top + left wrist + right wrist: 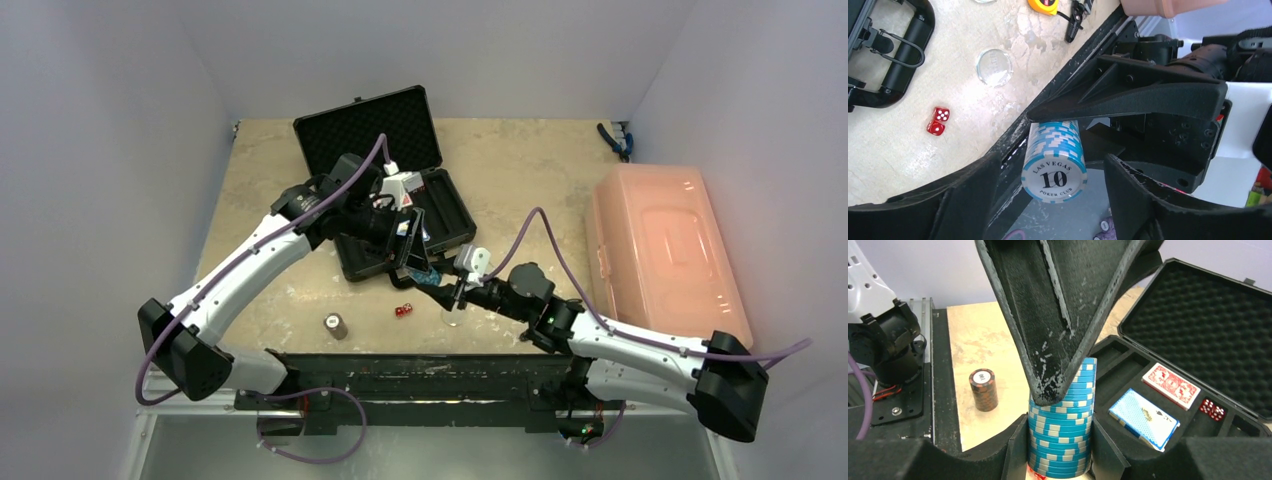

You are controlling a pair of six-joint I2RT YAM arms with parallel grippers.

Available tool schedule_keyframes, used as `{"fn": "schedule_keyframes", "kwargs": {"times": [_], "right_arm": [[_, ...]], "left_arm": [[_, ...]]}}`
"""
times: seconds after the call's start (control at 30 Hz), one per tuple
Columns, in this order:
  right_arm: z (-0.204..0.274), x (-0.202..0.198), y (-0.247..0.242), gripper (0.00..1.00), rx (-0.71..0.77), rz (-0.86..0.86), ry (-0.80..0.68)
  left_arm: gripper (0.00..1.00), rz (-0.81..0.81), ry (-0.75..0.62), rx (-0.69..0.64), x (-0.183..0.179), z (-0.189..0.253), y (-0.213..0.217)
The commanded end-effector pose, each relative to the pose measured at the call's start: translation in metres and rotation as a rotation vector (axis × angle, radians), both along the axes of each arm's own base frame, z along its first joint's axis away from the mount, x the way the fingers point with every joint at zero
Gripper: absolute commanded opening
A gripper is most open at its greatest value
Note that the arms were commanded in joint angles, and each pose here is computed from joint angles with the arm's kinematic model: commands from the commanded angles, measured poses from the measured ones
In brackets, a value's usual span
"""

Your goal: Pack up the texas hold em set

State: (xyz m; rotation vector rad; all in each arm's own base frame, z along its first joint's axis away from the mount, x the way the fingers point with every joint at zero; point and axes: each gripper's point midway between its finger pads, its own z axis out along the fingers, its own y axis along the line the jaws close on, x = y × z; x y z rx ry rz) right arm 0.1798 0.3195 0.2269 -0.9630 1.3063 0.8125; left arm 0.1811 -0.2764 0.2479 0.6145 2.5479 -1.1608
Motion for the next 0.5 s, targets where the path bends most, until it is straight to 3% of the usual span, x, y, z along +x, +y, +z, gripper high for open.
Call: {"fn": "schedule_keyframes", "kwargs": {"times": [0.0,0.2,0.47], "right_arm": [[0.034,0.011,-0.010,0.03,0.125,-0.088,-0.048],[0.031,0.023,-0.013,0.00,0.147,-0.162,0.007],[0.028,0.053,-0.013,0.00,0.176,-0.334,0.151]], "left_arm": [[0.80,0.032,-0.084,-0.029,0.016,0.020,-0.006],[0.92,0.113,-0.182,0.044,0.033,0.022,0.009],[0.93,0.301,-0.316,0.204,0.052,0.016,0.055]]}}
